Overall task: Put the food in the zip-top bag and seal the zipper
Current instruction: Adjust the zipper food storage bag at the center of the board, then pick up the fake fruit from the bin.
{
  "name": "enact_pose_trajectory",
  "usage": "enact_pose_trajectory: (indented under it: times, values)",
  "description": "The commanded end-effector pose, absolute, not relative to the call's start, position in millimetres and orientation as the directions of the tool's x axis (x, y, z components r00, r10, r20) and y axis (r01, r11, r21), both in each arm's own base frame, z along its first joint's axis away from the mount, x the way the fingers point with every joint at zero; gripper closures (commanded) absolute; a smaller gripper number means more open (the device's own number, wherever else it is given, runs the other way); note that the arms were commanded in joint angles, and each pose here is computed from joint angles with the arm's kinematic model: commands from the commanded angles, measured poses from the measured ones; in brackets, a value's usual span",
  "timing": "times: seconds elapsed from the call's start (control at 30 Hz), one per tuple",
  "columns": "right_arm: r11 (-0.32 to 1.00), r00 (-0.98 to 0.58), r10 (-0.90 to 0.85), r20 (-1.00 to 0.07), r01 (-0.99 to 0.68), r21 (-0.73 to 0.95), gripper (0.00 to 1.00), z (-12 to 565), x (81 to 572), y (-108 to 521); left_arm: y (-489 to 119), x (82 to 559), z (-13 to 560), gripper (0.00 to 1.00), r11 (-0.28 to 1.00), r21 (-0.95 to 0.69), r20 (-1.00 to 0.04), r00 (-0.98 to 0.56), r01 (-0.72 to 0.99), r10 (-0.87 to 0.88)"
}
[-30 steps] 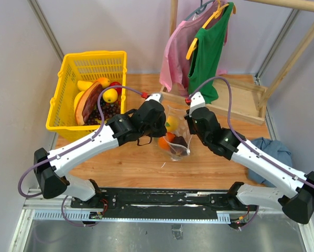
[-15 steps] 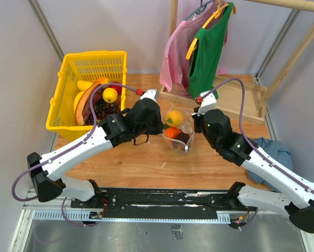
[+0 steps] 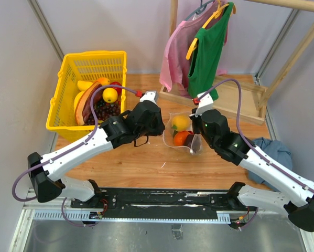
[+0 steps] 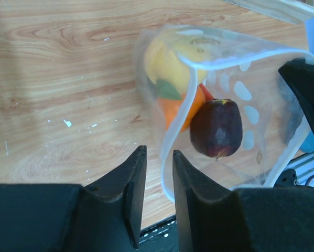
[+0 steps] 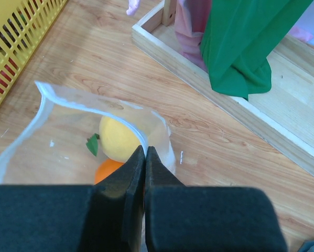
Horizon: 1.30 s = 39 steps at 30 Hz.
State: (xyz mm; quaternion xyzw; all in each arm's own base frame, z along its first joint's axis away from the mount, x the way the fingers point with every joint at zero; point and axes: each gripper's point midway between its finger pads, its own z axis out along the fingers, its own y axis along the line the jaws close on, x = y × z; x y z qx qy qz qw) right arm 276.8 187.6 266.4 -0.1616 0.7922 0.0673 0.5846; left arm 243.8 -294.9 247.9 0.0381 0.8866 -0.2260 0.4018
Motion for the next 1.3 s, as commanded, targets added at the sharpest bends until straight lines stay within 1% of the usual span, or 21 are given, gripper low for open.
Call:
enact_pose_trajectory:
  times: [0.0, 0.1, 0.23, 0.27, 0.43, 0.53, 0.63, 0.8, 0.93, 1.03, 1.17, 1.27]
  values:
    - [0.943, -0.232, -0.15, -0.961, -0.324, -0.069, 0.99, 275, 282, 187, -287, 249, 279, 0.66, 0.888, -0.383, -0.778, -0.608, 0.256, -0.16]
    - [0.943, -0.232, -0.15, -0.961, -0.326, -0.068, 0.99, 275, 282, 187, -275, 257, 288, 0.55, 0.898, -0.368, -0.793, -0.585, 0.239, -0.169]
    - [0.944, -0.234, -0.151, -0.96, -0.324, -0.07, 0.99, 274, 282, 186, -246, 276, 305, 0.44, 0.914, -0.354, -0.815, -0.544, 0.196, -0.199]
    - [0.943, -0.234, -0.15, -0.961, -0.324, -0.069, 0.99, 274, 282, 186, -238, 281, 311, 0.39, 0.92, -0.347, -0.824, -0.528, 0.182, -0.206]
    - [0.943, -0.237, -0.155, -0.959, -0.324, -0.072, 0.99, 272, 282, 187, -185, 311, 335, 0.25, 0.944, -0.32, -0.861, -0.439, 0.077, -0.256]
    - [0.943, -0.241, -0.157, -0.958, -0.325, -0.073, 0.99, 271, 283, 188, -151, 329, 339, 0.18, 0.95, -0.312, -0.869, -0.409, 0.015, -0.279]
    - [0.943, -0.241, -0.157, -0.958, -0.324, -0.073, 0.99, 271, 283, 188, -123, 349, 334, 0.15, 0.952, -0.304, -0.865, -0.408, -0.041, -0.293]
    - [0.943, -0.242, -0.157, -0.958, -0.325, -0.073, 0.99, 270, 283, 188, -90, 383, 316, 0.13, 0.949, -0.295, -0.846, -0.43, -0.114, -0.315]
    - [0.93, -0.243, -0.154, -0.958, -0.362, -0.057, 0.99, 268, 280, 195, -65, 415, 298, 0.05, 0.946, -0.271, -0.842, -0.433, -0.176, -0.321]
    - [0.929, -0.244, -0.156, -0.957, -0.366, -0.058, 0.99, 267, 280, 196, -43, 435, 281, 0.02, 0.938, -0.259, -0.83, -0.444, -0.23, -0.338]
    - [0.926, -0.243, -0.154, -0.958, -0.374, -0.054, 0.99, 266, 280, 198, -25, 465, 250, 0.01, 0.928, -0.282, -0.791, -0.487, -0.245, -0.369]
    - [0.922, -0.249, -0.159, -0.955, -0.382, -0.054, 0.99, 263, 281, 201, -17, 486, 223, 0.01, 0.927, -0.266, -0.756, -0.54, -0.264, -0.371]
